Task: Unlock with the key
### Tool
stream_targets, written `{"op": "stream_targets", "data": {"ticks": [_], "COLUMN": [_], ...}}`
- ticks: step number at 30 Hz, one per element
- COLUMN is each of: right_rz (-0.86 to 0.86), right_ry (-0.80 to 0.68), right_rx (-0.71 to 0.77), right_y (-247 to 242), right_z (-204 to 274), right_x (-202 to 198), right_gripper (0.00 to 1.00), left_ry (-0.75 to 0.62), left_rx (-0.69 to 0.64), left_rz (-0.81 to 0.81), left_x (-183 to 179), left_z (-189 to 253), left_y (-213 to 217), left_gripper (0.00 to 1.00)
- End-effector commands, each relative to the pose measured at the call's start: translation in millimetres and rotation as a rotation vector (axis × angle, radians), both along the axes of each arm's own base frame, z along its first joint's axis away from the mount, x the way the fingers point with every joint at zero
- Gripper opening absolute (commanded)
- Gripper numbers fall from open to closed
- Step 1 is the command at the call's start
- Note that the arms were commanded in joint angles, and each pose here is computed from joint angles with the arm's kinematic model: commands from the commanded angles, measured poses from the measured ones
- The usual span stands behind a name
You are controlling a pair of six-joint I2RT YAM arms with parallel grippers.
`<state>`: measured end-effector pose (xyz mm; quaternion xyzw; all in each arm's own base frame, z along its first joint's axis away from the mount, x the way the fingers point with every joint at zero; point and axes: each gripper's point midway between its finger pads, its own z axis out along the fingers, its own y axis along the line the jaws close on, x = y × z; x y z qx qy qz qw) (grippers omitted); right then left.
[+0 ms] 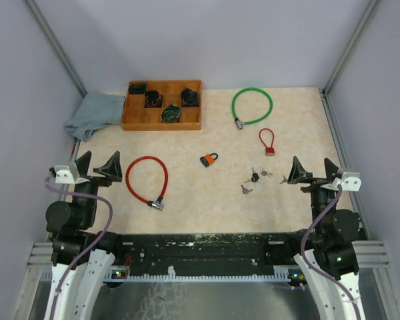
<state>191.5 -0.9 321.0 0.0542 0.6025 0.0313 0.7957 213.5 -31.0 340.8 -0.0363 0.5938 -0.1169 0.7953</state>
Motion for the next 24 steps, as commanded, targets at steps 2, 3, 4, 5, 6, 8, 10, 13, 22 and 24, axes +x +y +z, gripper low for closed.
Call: {"op": "stream_targets", "data": {"ticks": [2, 3, 4, 5, 6, 8, 10, 13, 22, 24], "right_rz": [-0.003, -0.002, -0.002, 0.000, 0.002, 0.011, 0.027, 0.056, 0.155, 0.161], "right_ry": [-0.038, -0.036, -0.035, -0.032, -0.030, -0.017, 0.002, 0.045, 0.266, 0.358], "right_rx": [0.007, 0.010, 0.012, 0.013, 0.015, 0.021, 0.028, 0.050, 0.122, 0.131], "right_y": [-1, -1, -1, -1, 0, 2, 5, 12, 37, 43], "right_z": [18, 17, 17, 16, 17, 16, 14, 8, -16, -36], "right_x": [-3, -3, -2, -2, -1, 1, 3, 7, 27, 36], "right_gripper": [0.94, 0.94, 0.94, 0.94, 0.94, 0.94, 0.94, 0.94, 0.97, 0.97], "left_ry": [-0.025, -0.025, -0.026, -0.027, -0.029, -0.030, -0.027, -0.010, 0.196, 0.270], "left_rx": [-0.017, -0.017, -0.018, -0.017, -0.015, -0.014, -0.017, -0.009, 0.033, 0.033], "left_rz": [-0.029, -0.030, -0.033, -0.037, -0.042, -0.050, -0.060, -0.091, -0.290, -0.326], "left_x": [-7, -7, -8, -8, -9, -9, -8, -5, 23, 33], "left_z": [7, 7, 7, 7, 8, 8, 8, 6, -18, -28], "left_y": [-4, -4, -5, -6, -6, -8, -10, -16, -59, -68], "left_gripper": [1.00, 1.00, 1.00, 1.00, 1.00, 1.00, 1.00, 1.00, 1.00, 1.00]}}
